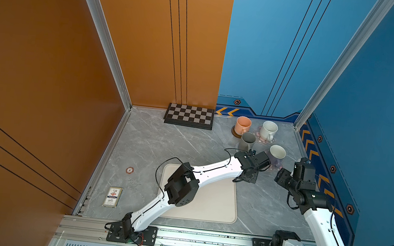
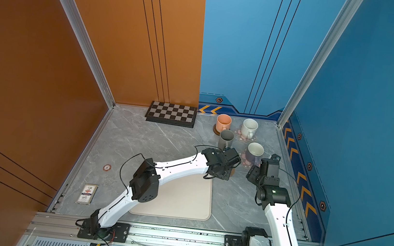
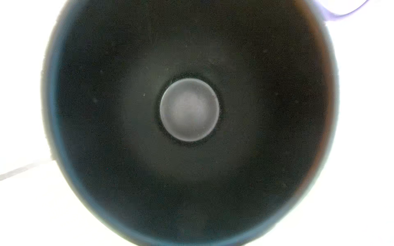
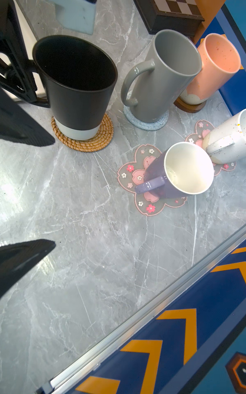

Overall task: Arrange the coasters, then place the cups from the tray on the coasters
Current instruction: 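Carry the black mug with the left gripper toward the rattan coaster, then lower the black mug onto the rattan coaster with the left gripper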

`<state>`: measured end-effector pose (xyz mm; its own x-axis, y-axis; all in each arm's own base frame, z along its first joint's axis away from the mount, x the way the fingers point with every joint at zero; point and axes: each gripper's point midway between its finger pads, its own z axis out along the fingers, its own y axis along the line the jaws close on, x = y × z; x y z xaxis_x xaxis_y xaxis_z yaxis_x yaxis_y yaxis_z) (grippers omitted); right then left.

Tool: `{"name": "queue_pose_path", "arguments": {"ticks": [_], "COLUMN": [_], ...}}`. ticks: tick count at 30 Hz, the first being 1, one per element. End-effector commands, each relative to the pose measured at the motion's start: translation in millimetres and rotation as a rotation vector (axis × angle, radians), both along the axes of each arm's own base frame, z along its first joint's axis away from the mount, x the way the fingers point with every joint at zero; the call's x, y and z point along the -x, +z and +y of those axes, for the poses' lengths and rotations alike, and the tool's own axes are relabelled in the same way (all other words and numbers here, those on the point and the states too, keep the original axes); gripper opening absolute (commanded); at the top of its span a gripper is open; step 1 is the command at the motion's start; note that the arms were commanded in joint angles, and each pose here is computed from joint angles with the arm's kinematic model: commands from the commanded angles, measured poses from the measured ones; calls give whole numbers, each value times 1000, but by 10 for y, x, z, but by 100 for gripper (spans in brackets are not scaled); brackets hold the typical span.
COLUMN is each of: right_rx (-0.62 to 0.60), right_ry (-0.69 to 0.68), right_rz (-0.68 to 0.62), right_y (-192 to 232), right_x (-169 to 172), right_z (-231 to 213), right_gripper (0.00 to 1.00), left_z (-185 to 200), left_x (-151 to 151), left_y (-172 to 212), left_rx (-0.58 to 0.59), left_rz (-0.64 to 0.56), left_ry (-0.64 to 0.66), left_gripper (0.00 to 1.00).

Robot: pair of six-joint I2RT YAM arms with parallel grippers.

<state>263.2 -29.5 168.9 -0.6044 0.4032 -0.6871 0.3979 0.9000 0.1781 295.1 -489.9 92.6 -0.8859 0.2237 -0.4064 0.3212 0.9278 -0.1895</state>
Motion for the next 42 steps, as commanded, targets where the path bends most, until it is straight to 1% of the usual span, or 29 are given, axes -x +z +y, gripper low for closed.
{"name": "queue_pose_path", "arguments": {"ticks": [1,7,16,25,28,30,31,37,42], "right_rx": [-4,-27,-41,-49,-46,-47,-47,-55,-55], "right_ry": [19,25,27,27,27,28,28,29,31], "right_rz": [-18,-26,-37,-39,-45,-47,-51,-54,-53], "right_y": [16,10,5,-8,6,9,19,21,16], "right_x": [-1,-13,15,32,36,42,42,50,74], "right_z": [19,54,74,83,80,83,83,95,97], "right_gripper": [72,72,71,72,72,72,72,72,72], "left_z": [-58,-32,-1,-8,-2,7,8,36,37], "left_x": [-133,-175,-220,-181,-178,-178,-172,-146,-129], "left_y": [234,295,146,-4,1,19,31,64,51], "left_rx": [34,30,12,3,4,4,4,5,3], "left_rz": [-70,-92,-61,-28,-27,-29,-31,-29,-25], "left_ry": [4,16,27,44,47,48,46,53,53], "left_gripper": [0,0,0,0,0,3,7,14,23]}}
